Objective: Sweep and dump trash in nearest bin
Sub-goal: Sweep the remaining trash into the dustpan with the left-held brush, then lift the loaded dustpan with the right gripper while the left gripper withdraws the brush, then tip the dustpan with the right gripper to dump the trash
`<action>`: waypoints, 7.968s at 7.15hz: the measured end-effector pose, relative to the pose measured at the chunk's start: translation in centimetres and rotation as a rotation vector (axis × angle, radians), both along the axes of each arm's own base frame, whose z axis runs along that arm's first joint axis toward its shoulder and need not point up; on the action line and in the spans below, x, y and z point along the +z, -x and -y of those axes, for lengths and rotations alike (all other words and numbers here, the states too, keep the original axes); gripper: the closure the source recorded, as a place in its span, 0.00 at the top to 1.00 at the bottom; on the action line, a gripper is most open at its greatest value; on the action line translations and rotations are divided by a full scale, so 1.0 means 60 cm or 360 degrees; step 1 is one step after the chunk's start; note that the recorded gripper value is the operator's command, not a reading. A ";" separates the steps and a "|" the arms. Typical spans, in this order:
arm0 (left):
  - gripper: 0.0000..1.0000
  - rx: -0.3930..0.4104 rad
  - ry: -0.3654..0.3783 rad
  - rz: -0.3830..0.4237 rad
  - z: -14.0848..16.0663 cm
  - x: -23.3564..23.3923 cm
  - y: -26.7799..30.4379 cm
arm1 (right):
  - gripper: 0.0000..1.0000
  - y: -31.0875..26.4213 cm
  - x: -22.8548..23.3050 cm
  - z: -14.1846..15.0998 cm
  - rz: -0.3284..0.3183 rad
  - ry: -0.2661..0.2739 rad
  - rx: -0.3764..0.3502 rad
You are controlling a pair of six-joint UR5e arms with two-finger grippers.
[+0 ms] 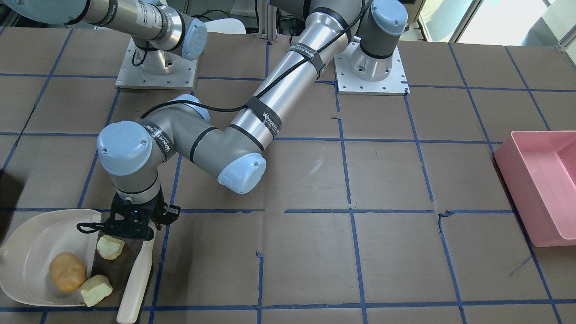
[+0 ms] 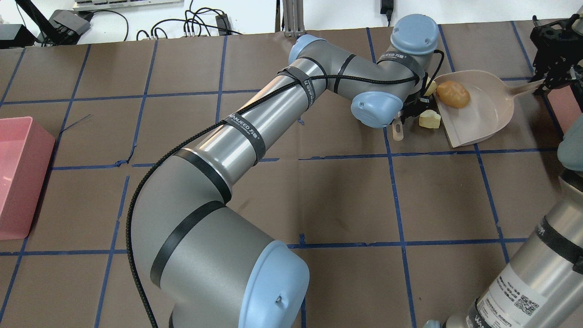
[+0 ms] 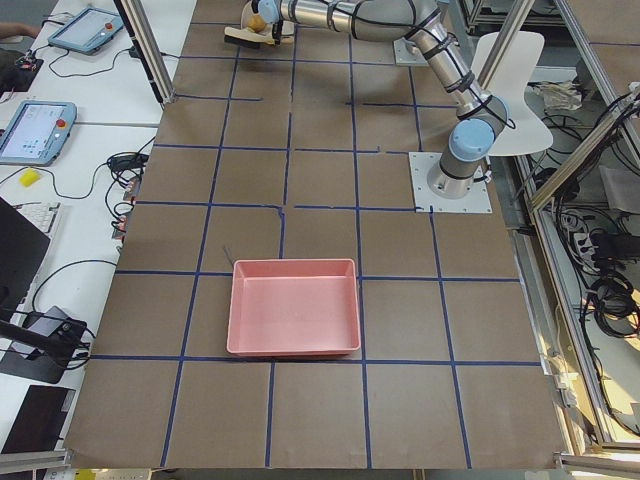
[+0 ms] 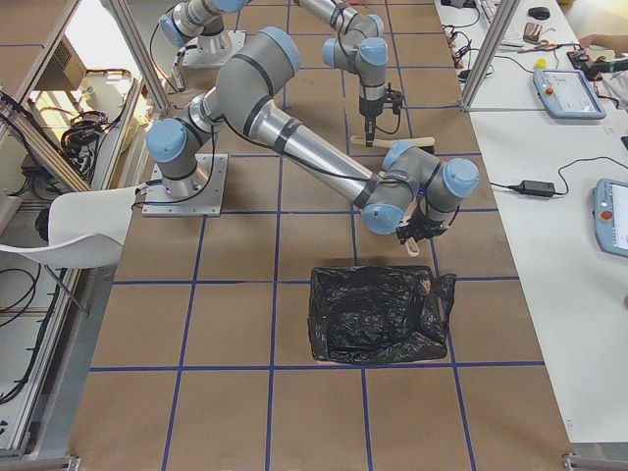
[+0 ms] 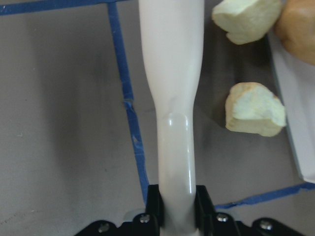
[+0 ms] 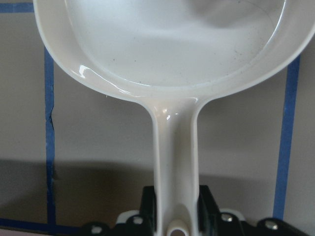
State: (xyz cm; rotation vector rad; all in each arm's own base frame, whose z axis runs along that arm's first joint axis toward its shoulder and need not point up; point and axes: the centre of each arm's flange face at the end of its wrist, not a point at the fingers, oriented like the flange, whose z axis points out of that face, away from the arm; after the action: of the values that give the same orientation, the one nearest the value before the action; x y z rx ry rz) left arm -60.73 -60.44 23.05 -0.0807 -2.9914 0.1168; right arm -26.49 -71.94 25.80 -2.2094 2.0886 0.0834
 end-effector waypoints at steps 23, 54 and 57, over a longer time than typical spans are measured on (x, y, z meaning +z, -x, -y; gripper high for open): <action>0.04 -0.0204 -0.0021 -0.0036 -0.174 0.166 0.020 | 0.00 0.021 -0.011 -0.022 0.0342 0.0047 -0.0139; 0.02 0.0017 -0.0390 0.0313 -0.536 0.010 -0.377 | 0.00 0.393 0.374 -0.271 -0.1135 0.0087 -0.0560; 0.02 0.0017 -0.0350 0.0283 -0.531 0.016 -0.372 | 0.00 0.369 0.376 -0.261 -0.1197 0.0090 -0.0541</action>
State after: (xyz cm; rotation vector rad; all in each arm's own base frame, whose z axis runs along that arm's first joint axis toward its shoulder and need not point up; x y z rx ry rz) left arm -38.39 -28.60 23.99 -0.0533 -3.1583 -0.2298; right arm -48.62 -56.26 48.38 -1.9944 2.8188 0.9668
